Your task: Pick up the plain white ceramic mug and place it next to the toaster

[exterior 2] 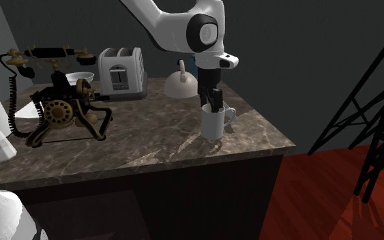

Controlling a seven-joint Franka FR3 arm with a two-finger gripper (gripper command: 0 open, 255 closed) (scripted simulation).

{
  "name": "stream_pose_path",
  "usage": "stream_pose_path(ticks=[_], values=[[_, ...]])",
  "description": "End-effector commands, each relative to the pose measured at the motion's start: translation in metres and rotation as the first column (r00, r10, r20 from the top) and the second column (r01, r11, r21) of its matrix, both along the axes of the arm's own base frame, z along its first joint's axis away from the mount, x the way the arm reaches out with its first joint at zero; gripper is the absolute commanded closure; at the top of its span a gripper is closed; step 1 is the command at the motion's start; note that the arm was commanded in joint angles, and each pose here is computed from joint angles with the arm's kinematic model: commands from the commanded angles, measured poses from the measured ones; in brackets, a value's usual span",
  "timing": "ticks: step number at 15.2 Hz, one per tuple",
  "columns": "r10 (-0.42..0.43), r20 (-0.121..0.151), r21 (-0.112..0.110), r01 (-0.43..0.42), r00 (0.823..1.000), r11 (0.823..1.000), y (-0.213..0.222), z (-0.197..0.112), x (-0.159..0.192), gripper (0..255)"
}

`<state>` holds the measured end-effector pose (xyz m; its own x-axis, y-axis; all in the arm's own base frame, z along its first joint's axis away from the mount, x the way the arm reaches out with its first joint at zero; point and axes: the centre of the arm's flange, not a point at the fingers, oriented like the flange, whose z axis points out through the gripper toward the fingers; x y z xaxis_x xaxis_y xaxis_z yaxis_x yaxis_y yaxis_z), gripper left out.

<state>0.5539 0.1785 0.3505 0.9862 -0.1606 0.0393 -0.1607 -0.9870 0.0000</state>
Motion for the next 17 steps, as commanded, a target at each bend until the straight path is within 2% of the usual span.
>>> stream_pose_path(ticks=[1, 2, 3, 12, 17], values=[[0.000, 0.000, 0.000, 0.000, 1.000, 1.000, 0.000, 0.000, 0.000, 0], [0.000, 0.000, 0.000, 0.000, 1.000, 1.000, 0.000, 0.000, 0.000, 0], [0.000, 0.000, 0.000, 0.000, 1.000, 1.000, 0.000, 0.000, 0.000, 255], [0.000, 0.000, 0.000, 0.000, 1.000, 1.000, 0.000, 0.000, 0.000, 255], [0.000, 0.000, 0.000, 0.000, 1.000, 1.000, 0.000, 0.026, 0.000, 255]])
